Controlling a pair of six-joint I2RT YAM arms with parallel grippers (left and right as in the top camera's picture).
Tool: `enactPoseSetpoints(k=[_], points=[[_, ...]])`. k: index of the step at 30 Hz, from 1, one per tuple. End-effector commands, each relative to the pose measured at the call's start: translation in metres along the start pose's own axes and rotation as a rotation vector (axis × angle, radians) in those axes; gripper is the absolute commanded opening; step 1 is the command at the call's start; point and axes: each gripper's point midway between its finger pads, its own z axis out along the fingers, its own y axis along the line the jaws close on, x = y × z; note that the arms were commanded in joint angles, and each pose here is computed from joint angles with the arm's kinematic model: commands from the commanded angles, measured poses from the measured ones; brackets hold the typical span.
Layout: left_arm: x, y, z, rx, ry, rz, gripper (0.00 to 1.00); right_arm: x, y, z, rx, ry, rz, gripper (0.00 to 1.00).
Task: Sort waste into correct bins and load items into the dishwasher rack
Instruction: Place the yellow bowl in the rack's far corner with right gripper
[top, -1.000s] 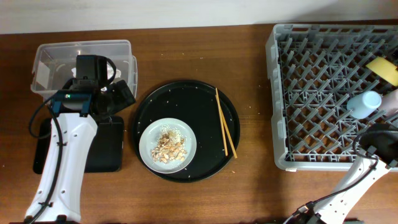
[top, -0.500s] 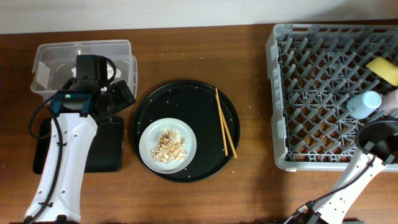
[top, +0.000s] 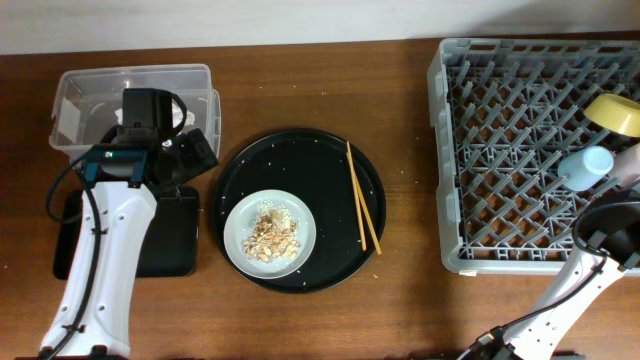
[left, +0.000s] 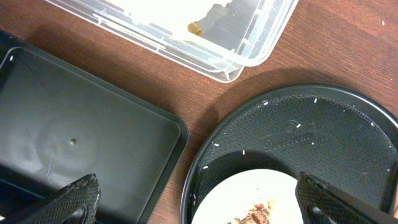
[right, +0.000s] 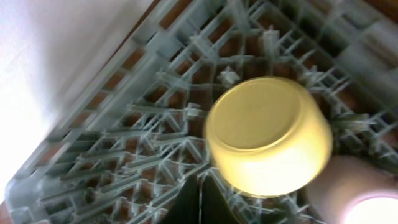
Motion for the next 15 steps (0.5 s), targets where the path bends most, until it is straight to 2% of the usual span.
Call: enactPoseSetpoints(k=[1,4,8,15], points=[[-0.005,-0.001,-0.005,0.005,-0.018,-0.012,0.99,-0.016,-0.022,0.010,0.180,-0.091,-0.016,0.04],[-0.005,-0.001,-0.005,0.005,-0.018,-0.012,0.99,-0.011,-0.022,0.045,0.184,-0.080,-0.028,0.04],[-0.005,-0.001,-0.005,0.005,-0.018,-0.012,0.99,0.016,-0.039,0.067,0.241,0.026,-0.018,0.04],[-0.005,-0.001,-0.005,0.005,-0.018,-0.012,0.99,0.067,-0.051,0.050,0.300,0.234,0.007,0.04]])
